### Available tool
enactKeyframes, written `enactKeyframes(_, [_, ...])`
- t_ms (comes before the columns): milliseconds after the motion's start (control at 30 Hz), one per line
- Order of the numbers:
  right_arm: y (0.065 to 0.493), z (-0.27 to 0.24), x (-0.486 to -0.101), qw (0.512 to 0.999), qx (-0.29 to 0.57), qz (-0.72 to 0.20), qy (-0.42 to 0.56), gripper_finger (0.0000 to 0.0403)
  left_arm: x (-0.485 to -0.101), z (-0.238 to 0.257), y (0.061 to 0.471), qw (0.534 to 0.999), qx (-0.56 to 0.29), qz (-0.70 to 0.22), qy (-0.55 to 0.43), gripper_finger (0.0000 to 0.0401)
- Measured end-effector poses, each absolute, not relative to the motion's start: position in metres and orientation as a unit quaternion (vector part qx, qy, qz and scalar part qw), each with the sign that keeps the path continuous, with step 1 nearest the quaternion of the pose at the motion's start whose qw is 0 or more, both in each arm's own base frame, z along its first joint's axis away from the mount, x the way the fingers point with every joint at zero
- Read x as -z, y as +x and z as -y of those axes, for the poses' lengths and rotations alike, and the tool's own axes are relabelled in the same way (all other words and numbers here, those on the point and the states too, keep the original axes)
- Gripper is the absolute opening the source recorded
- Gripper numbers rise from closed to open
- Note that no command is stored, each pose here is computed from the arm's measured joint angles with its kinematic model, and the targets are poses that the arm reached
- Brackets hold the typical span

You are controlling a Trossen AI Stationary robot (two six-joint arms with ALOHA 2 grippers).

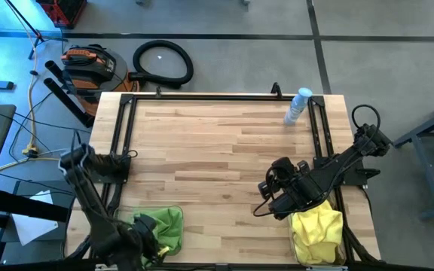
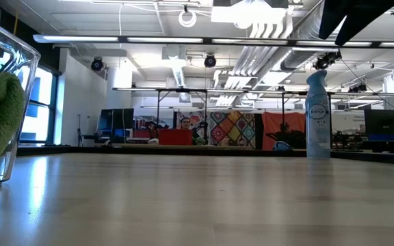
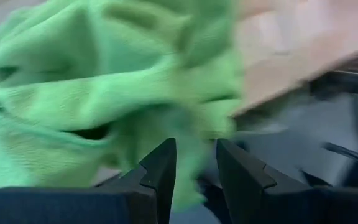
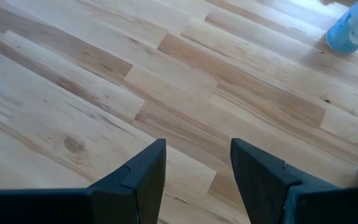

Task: Sort microfiber towel by color & place in baskets
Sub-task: Put the green microfiber towel into the left transparent bin

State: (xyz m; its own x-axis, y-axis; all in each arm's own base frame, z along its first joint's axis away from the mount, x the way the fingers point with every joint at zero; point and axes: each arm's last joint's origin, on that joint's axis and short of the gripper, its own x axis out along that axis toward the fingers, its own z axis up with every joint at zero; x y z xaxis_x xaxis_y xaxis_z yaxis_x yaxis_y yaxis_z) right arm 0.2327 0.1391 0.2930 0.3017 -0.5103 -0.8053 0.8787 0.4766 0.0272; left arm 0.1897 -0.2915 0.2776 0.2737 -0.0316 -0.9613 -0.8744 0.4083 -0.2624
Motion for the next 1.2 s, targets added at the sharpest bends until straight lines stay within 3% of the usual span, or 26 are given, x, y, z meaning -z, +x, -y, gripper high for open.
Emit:
enactKeyframes(300, [0.233, -0.139, -0.293, 0.77, 0.45, -0.384, 0.238, 0.0177, -0.232, 0.295, 0.178, 0.618, -0.478, -0.526, -0.335, 0.0106])
enactKeyframes(767, [0.233, -0.139, -0.293, 0.774, 0.443, -0.389, 0.231, 0.0177, -0.181, 0.315, 0.191, 0.615, -0.497, -0.525, -0.316, 0.0106])
enactKeyframes(1000, [0.234, -0.14, -0.293, 0.775, 0.44, -0.391, 0.229, 0.0177, -0.182, 0.316, 0.192, 0.609, -0.493, -0.528, -0.327, 0.0106])
enactKeyframes(1200, [0.234, -0.14, -0.293, 0.776, 0.44, -0.39, 0.228, 0.0177, -0.217, 0.304, 0.186, 0.62, -0.473, -0.52, -0.348, 0.0106])
